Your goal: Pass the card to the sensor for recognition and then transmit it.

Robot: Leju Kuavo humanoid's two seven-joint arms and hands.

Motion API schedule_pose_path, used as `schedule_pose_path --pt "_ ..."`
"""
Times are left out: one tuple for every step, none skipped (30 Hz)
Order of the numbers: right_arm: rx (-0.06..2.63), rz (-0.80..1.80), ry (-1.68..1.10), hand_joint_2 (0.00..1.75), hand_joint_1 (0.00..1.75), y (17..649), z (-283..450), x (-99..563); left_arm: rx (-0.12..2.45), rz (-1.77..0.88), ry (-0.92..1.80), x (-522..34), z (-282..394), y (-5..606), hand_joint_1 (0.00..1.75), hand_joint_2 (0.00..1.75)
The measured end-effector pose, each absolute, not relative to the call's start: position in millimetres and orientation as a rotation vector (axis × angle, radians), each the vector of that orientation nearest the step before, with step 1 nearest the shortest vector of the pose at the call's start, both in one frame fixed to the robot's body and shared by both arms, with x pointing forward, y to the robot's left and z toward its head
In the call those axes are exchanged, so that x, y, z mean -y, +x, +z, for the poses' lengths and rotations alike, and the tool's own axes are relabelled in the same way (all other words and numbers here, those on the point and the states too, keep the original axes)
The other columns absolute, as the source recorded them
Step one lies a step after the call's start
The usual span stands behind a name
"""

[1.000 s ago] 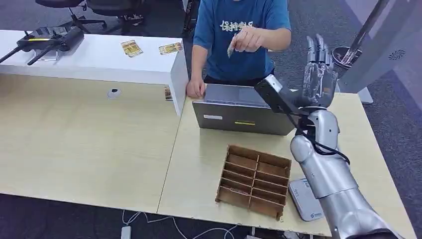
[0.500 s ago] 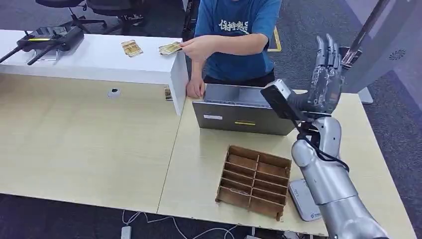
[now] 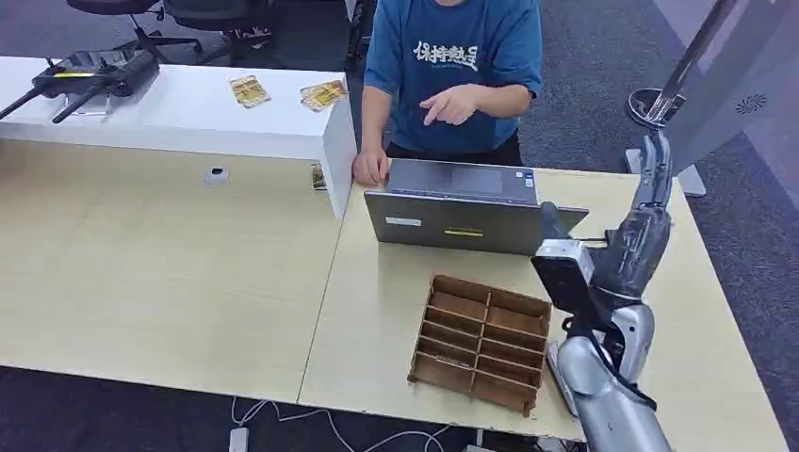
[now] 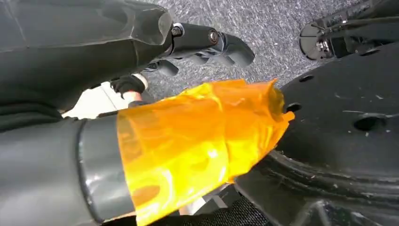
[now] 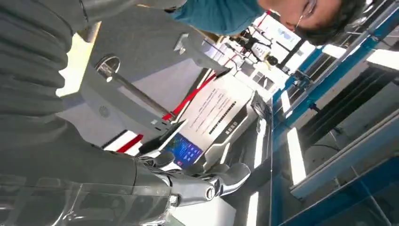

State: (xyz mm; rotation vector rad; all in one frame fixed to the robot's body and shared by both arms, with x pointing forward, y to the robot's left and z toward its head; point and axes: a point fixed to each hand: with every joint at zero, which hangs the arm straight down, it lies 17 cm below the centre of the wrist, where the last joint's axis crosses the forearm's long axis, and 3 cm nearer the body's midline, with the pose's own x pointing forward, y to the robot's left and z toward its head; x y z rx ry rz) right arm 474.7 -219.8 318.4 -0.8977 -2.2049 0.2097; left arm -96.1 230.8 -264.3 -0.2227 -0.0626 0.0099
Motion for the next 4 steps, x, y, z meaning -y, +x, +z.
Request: schedule_pose_path --pt "2.215 0.202 -0.884 1.75 0.00 466 313 221 0.063 0.019 -0.222 -228 -264 -96 0.00 0.00" --pt "2.223 0.195 -0.870 1.75 0.00 457 308 221 0.063 0.027 -0.222 -225 -264 -96 0.00 0.00" --pt "2.228 0.188 -0.858 1.75 0.00 449 303 222 0.064 0.037 -0.224 -221 -264 -96 0.00 0.00" --pt "2.230 0.178 -0.849 1.75 0.00 441 300 222 0.065 0.045 -0.225 -216 -264 -95 0.00 0.00"
